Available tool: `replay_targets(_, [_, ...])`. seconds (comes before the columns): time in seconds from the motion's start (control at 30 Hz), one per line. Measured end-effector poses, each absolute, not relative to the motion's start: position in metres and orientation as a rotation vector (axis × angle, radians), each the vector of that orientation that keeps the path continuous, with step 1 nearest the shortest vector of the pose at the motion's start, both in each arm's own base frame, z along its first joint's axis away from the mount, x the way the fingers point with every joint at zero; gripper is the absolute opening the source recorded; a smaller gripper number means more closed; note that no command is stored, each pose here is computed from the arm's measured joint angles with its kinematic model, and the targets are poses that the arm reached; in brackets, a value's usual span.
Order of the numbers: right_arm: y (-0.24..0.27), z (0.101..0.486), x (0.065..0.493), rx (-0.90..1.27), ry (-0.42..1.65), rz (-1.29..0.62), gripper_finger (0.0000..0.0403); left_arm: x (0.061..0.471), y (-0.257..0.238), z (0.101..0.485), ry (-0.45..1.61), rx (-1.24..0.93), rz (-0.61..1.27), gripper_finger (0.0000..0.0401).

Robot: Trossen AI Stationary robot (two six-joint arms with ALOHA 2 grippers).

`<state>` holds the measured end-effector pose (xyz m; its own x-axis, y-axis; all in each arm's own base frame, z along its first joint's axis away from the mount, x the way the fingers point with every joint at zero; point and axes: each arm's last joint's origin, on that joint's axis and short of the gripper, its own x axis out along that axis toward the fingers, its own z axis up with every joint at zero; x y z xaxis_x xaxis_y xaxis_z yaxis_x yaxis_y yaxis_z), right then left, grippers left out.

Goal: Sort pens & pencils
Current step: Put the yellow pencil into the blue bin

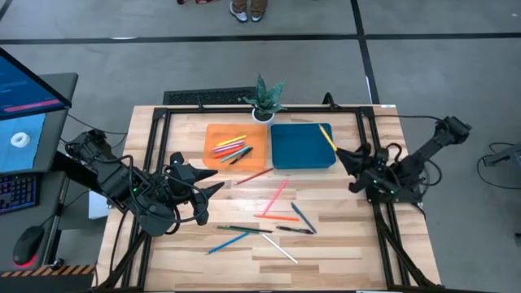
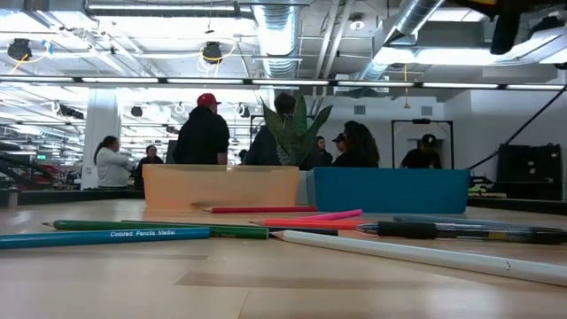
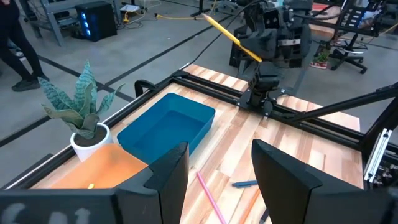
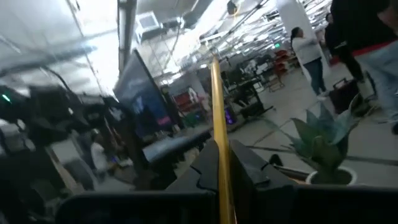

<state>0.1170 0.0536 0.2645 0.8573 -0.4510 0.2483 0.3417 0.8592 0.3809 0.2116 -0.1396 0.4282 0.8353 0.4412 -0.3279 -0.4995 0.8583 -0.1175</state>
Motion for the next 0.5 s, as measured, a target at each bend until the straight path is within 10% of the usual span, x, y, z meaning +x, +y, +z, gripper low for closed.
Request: replay_targets(0.5, [-0.013, 0.268, 0.145, 0.175, 0.236, -0.407, 0.0036, 0.212, -0.14, 0.428, 0.297, -0.203, 0.502, 0.0167])
